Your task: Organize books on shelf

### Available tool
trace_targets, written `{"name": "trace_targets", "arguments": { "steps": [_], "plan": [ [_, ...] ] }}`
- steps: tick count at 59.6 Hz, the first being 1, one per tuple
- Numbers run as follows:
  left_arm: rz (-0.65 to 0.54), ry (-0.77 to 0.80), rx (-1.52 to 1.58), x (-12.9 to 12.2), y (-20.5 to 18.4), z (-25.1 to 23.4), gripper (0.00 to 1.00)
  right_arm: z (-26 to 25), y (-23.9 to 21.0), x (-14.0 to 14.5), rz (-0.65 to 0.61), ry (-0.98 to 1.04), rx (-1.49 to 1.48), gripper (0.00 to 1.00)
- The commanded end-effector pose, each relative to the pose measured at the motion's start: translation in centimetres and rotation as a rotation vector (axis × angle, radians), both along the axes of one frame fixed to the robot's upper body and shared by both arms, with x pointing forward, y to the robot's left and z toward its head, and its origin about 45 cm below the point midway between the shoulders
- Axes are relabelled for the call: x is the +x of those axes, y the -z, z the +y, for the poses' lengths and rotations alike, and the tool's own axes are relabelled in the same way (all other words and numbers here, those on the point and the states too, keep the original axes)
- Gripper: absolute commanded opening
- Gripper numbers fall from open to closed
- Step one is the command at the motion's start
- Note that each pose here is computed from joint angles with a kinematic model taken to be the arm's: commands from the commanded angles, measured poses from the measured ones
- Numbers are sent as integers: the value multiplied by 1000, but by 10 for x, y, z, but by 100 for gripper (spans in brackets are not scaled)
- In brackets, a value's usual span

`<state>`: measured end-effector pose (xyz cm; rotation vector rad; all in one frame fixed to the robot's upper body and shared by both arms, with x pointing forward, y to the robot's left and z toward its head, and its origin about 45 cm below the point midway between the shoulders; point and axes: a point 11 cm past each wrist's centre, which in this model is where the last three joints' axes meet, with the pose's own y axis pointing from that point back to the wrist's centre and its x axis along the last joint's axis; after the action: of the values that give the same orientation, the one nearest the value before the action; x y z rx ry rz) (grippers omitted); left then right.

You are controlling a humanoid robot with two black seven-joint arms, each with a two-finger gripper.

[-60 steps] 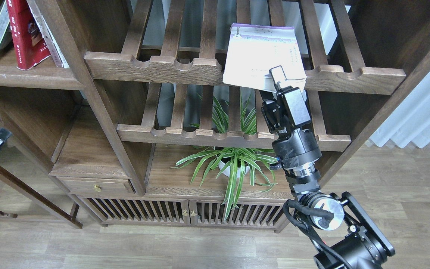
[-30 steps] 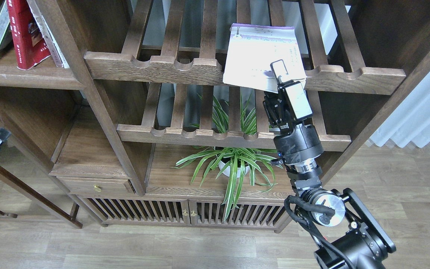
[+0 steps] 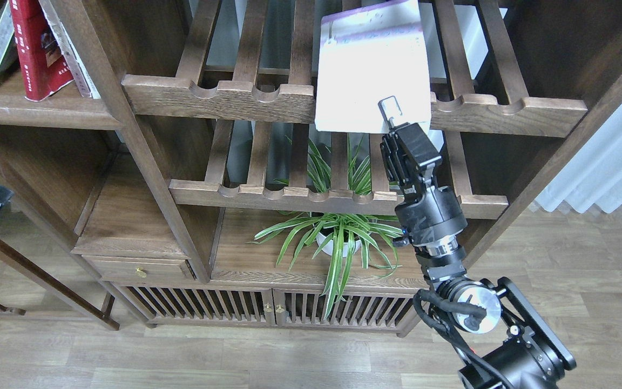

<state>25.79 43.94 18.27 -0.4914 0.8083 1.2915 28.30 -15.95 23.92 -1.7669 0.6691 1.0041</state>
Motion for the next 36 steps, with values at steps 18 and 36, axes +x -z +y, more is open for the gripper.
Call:
{"name": "trace_targets", "arguments": {
  "steps": [18,36],
  "plan": [
    [114,127,-411,-8,41,-73,100,10,56,-53,183,-69,-38,4],
    [194,248,-578,-22,53,-134,100,5,88,-87,287,-123,-117,4]
  ]
}}
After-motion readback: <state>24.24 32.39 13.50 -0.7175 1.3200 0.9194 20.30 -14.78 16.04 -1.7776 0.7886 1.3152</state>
